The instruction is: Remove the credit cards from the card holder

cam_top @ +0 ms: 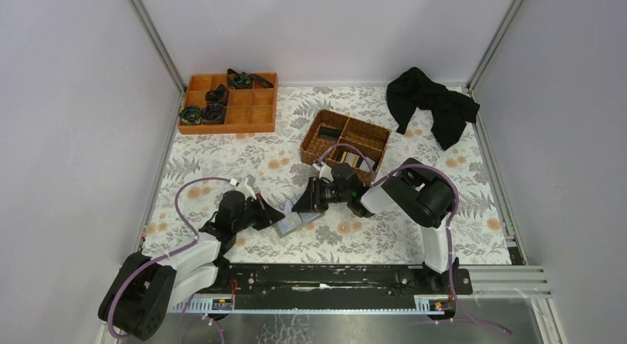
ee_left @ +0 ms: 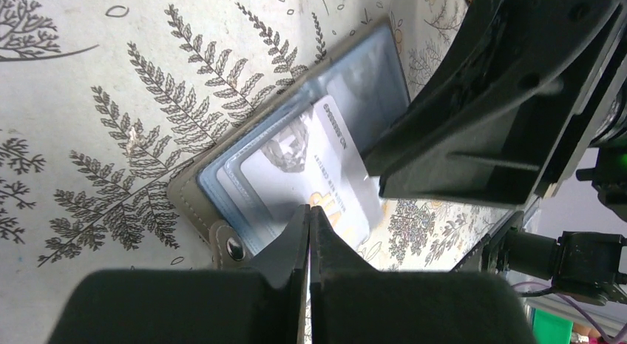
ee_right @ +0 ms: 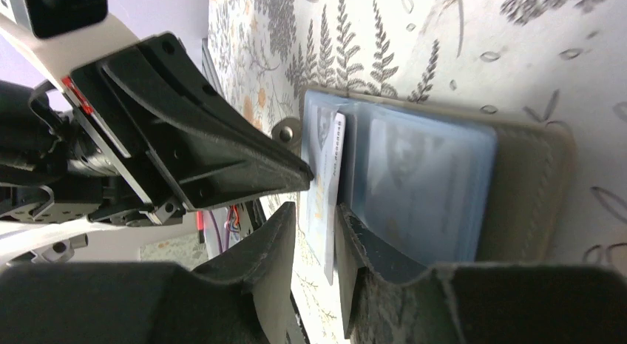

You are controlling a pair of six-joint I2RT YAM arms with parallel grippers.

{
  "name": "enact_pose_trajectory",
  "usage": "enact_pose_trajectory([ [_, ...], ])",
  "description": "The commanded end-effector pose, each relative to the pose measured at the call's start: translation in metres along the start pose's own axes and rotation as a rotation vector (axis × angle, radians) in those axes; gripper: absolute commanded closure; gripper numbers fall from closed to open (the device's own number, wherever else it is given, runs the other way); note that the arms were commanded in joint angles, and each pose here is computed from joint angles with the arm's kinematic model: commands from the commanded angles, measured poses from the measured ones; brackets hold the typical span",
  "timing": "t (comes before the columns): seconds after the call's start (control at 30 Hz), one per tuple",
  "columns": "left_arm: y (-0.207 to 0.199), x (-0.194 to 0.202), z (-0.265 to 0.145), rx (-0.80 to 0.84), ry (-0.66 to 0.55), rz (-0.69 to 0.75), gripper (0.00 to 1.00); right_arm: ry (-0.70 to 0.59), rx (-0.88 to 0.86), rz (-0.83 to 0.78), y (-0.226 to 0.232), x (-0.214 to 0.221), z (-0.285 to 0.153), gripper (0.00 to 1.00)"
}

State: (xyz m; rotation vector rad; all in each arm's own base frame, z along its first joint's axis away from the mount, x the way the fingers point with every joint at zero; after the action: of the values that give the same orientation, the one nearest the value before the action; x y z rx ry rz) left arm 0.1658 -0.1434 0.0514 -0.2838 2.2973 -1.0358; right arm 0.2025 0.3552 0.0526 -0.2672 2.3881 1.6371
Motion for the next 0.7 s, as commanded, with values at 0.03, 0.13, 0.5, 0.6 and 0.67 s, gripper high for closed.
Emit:
enact_pose_trajectory([
  [0.03,0.012,0.018,-0.002,-0.03,0.078,-0.001,1.0,-0.079,-0.075,-0.063,0.02,-0.029,0.005,0.67],
  [0.13,0.012,0.017,-0.001,-0.036,0.077,0.001,1.0,-0.062,-0.083,-0.063,0.019,-0.027,0.007,0.67],
  [0.5,0.012,0.014,0.001,-0.038,0.068,0.005,1.0,0.038,-0.122,-0.074,0.026,-0.005,0.012,0.66],
  [0.6,0.011,0.014,0.001,-0.037,0.063,0.005,1.0,0.043,-0.155,-0.068,0.031,-0.002,0.011,0.66],
  [0.67,0.012,0.014,0.001,-0.037,0.063,0.005,1.0,0.042,-0.186,-0.072,0.037,-0.002,0.009,0.66],
])
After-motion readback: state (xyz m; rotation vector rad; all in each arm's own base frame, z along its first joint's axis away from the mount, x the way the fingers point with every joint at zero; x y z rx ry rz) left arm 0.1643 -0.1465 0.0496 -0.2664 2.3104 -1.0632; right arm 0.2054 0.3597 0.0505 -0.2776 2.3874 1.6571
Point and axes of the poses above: each gripper's point midway between its finger pads, its own z axis out along the fingers, its own y axis along the line the jaws close on, x = y × z, the point moved 5 cm from there along -z, back along the fingers, and after that the axes turned 1 degree about -z, right-handed, at the moved point
